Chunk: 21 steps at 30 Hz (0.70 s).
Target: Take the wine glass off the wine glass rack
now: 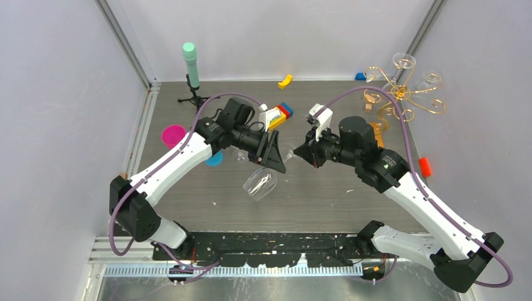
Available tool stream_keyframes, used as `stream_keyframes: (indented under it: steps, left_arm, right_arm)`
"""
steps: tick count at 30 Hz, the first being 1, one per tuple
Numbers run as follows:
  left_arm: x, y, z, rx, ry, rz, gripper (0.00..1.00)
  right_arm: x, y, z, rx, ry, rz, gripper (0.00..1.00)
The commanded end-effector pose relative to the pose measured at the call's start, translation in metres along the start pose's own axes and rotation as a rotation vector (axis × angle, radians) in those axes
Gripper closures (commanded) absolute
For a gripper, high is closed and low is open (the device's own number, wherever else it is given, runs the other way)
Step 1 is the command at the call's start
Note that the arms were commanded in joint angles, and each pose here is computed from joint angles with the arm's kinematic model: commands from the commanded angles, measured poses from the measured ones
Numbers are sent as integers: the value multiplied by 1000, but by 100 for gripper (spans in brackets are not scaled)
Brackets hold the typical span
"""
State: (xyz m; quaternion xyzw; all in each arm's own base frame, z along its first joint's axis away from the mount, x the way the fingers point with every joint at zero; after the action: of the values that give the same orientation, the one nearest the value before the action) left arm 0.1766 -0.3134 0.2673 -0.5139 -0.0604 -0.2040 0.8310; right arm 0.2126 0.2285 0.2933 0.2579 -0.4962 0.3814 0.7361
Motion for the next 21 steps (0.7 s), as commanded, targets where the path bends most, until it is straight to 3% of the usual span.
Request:
stream_keyframes:
  steps: [1,7,11,15,16,17,18,19,21]
  left_arm:
    - [7,0,-5,1,-4,17,52]
    - [10,-2,-9,-22,1,42,73]
    - [10,-3,-11,-33,9,62,97]
    - [12,-7,-9,-43,-8,63,100]
    - [14,-8,-8,-40,-19,61,100]
    - [16,-9,-7,-32,-33,62,100]
    - [20,-9,-6,-15,-54,66,100]
    - [25,-9,-4,1,-78,72,100]
    - [39,-8,2,27,-133,98,100]
  right_arm:
    - [40,4,0,24,-139,22,100]
    - [38,6,-5,30,-138,15,100]
    - [39,5,-8,26,-144,11,100]
    - [39,1,-10,7,-144,2,100]
    - [40,-2,-10,-17,-146,-5,94]
    - [40,-4,-10,-32,-147,-15,80]
    - [41,-11,-10,-73,-150,-26,72]
    - [40,-20,-9,-126,-149,-34,55]
    - [42,-30,-6,-193,-153,-47,38]
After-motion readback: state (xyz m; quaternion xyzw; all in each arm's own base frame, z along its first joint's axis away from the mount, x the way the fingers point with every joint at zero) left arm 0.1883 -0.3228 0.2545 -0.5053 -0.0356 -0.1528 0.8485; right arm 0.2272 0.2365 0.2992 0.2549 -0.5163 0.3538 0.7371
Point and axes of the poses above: each gripper's point midway between its finger pads, its own z axis back along the fingers, its own y axis along the line the jaws close on, x = y × z, the point moved 1 cm from there along z, back along the fingers, and after that the axes turned 8 degrees about z, right-handed, at the moved point
